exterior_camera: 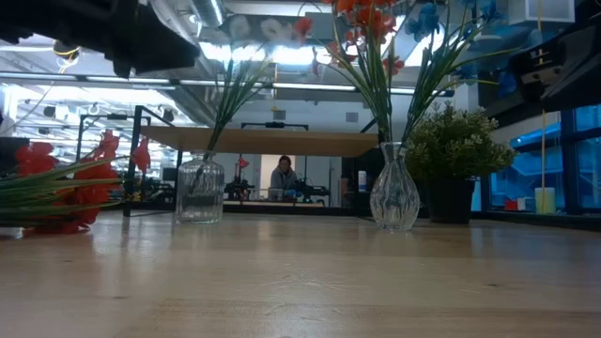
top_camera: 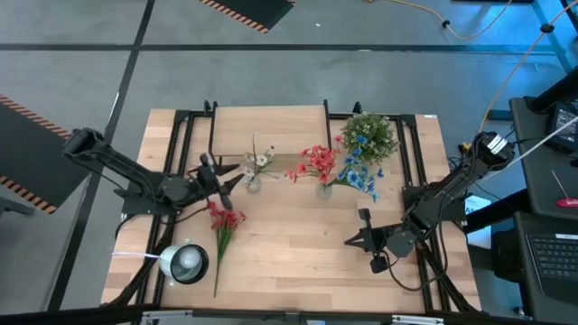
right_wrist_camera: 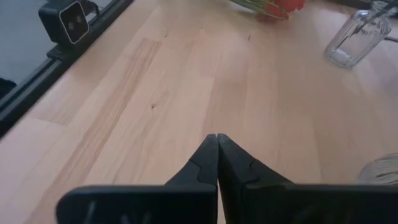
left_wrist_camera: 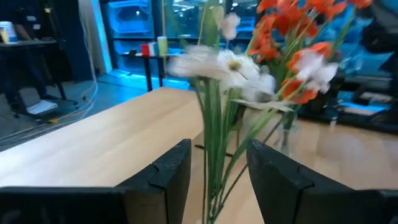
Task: Pick and place flowers into a vace then onto a shelf
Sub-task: Put the red flowers into the left transparent vase
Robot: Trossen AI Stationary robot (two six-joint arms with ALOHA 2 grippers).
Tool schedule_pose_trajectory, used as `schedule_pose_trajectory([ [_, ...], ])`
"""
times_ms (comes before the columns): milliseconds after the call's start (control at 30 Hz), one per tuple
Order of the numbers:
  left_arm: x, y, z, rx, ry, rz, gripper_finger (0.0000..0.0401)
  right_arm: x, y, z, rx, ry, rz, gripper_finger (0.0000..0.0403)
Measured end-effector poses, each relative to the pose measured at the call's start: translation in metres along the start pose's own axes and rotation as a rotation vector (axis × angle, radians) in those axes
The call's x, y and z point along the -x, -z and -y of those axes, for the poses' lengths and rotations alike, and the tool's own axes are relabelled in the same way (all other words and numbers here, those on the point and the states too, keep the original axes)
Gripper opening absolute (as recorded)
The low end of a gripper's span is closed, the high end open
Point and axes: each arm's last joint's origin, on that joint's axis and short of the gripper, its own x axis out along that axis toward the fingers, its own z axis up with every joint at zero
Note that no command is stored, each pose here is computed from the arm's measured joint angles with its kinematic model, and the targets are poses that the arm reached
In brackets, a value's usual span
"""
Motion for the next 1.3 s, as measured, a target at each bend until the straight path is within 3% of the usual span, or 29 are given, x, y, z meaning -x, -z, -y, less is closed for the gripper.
schedule_pose_trajectory([
  [333,0.005,-0.011,0.002,-0.002,0.022,-0.002,0.015,-0.005,-0.002,0.01,-0.011,0.04,0.002,0.0],
  [833,-0.008,-0.094,0.029,-0.155,-0.028,-0.235,0.015,-0.014,-0.009,0.031,-0.079,0.124,0.034,0.0],
  [1100,-0.02,-0.129,0.054,-0.257,-0.094,-0.443,0.015,-0.016,-0.01,0.037,-0.093,0.146,0.032,0.0],
  [1300,-0.033,-0.137,0.078,-0.229,-0.129,-0.73,0.015,-0.016,-0.009,0.037,-0.09,0.146,0.027,0.0],
])
